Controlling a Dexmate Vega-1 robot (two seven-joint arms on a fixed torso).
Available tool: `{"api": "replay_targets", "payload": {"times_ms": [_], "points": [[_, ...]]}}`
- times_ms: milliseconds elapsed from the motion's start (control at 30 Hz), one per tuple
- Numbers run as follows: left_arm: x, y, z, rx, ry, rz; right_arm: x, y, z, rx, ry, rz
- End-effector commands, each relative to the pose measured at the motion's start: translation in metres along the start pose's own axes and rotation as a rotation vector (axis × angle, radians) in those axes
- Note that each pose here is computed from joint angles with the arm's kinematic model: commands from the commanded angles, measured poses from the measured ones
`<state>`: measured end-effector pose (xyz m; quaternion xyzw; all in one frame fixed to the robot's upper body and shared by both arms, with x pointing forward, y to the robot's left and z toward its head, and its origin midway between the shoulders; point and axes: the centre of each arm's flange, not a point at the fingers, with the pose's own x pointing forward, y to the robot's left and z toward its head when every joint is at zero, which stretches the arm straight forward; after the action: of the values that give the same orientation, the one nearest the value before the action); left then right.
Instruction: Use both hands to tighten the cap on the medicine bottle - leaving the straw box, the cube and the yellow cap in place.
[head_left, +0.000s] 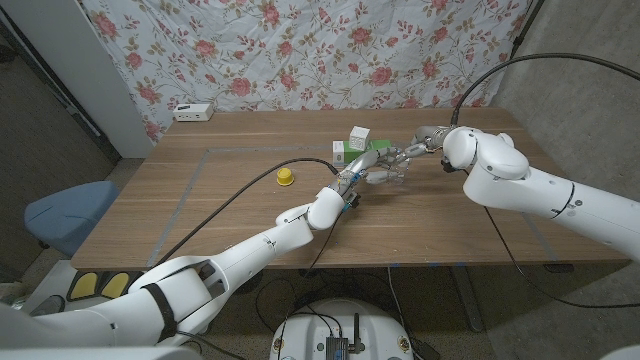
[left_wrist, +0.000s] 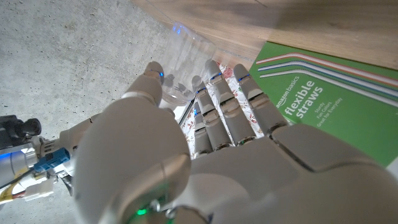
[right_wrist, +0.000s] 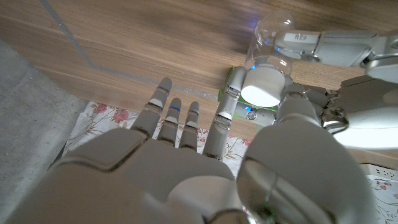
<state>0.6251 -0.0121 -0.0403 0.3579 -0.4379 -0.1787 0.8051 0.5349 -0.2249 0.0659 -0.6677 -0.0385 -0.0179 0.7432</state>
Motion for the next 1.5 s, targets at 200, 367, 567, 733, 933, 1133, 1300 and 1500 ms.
{"api": "replay_targets", "payload": {"times_ms": [200,367,567,733,933,1133,1300,1500], "points": [[-0.0023,-0.002,0.0004,-0.003,0.007,0.006,0.0021,0.0022,0.0037,0.004,0.009,-0.018],[-0.0028,-0.0021,0.0005,-0.002,0.007,0.007,0.0023,0.0023,0.0047,0.003,0.012,-0.033],[-0.0031,-0.0019,0.0008,-0.002,0.005,0.007,0.0013,0.0022,0.0054,0.01,0.023,-0.058],[-0.0032,-0.0015,0.001,-0.002,0.004,0.007,0.0012,0.0028,0.0059,0.015,0.028,-0.063],[-0.0042,-0.0011,0.0009,-0.002,0.003,0.008,0.0006,0.0033,0.0059,0.015,0.028,-0.062],[-0.0054,-0.0006,0.0009,-0.002,0.002,0.011,-0.0005,0.0034,0.0062,0.008,0.026,-0.05],[-0.0064,-0.0007,0.0012,-0.002,0.001,0.011,-0.0025,0.0037,0.0057,0.001,0.031,-0.035],[-0.0076,-0.0011,0.0014,-0.004,0.0,0.009,-0.0055,0.004,0.0045,-0.003,0.035,-0.02]]}}
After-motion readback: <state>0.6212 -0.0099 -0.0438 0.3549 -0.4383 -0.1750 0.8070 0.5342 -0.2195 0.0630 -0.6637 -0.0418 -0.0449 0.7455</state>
